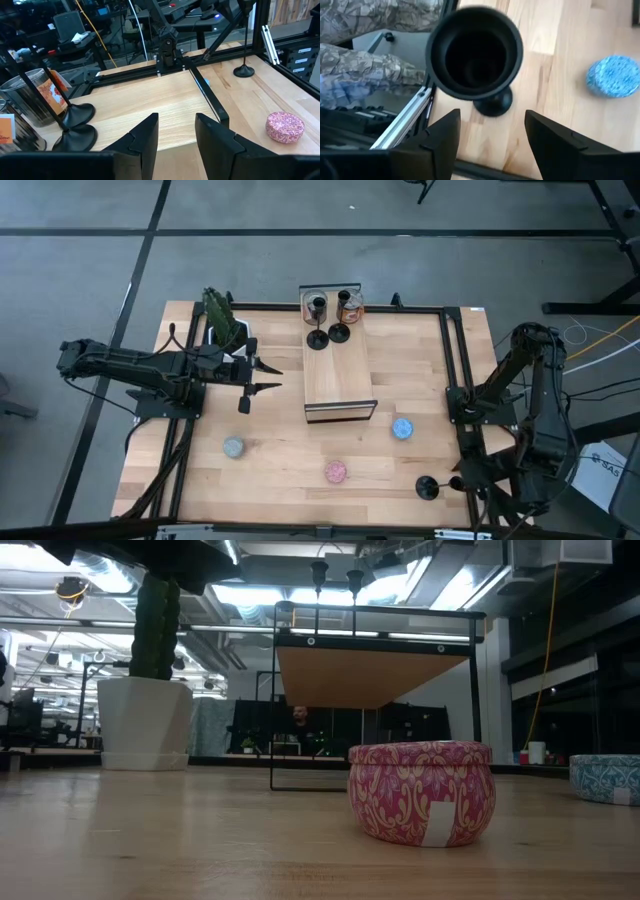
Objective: Pick & Place candle stick holders
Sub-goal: Put the candle holder on the shelf
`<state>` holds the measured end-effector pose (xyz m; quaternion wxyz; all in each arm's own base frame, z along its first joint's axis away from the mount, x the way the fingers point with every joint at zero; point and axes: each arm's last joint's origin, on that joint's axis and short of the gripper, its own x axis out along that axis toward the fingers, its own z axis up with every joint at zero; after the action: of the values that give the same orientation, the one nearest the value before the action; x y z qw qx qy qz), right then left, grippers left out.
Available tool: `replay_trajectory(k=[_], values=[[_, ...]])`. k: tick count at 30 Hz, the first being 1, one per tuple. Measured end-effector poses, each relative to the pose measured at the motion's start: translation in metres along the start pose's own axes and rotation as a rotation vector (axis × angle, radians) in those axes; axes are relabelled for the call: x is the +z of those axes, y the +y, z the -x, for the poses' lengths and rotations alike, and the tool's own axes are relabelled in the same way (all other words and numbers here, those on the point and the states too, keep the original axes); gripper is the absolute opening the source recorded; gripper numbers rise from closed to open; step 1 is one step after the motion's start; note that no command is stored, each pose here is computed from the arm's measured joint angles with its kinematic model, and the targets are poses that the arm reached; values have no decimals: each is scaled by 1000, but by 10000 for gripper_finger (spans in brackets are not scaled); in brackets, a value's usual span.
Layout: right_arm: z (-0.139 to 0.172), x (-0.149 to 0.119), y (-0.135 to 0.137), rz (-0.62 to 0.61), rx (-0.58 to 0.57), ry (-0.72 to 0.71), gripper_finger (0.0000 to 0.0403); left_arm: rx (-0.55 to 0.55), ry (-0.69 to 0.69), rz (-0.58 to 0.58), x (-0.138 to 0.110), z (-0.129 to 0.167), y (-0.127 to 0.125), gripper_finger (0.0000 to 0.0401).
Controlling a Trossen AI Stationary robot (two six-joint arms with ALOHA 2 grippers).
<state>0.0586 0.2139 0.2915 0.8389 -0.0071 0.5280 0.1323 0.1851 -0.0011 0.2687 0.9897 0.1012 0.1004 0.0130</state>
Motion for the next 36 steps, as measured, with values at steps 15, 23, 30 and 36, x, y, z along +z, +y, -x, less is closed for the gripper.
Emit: replay_trajectory(k=[15, 23, 30, 36], values=[[1, 6, 7, 70, 10, -159, 224, 0, 0, 0, 0, 0, 0, 122], [2, 7, 7, 75, -8, -195, 209, 0, 0, 0, 0, 0, 0, 124], [2, 7, 7, 75, -8, -194, 160, 0, 0, 0, 0, 0, 0, 125], [2, 7, 6, 79, -10, -193, 106, 0, 0, 0, 0, 0, 0, 122]])
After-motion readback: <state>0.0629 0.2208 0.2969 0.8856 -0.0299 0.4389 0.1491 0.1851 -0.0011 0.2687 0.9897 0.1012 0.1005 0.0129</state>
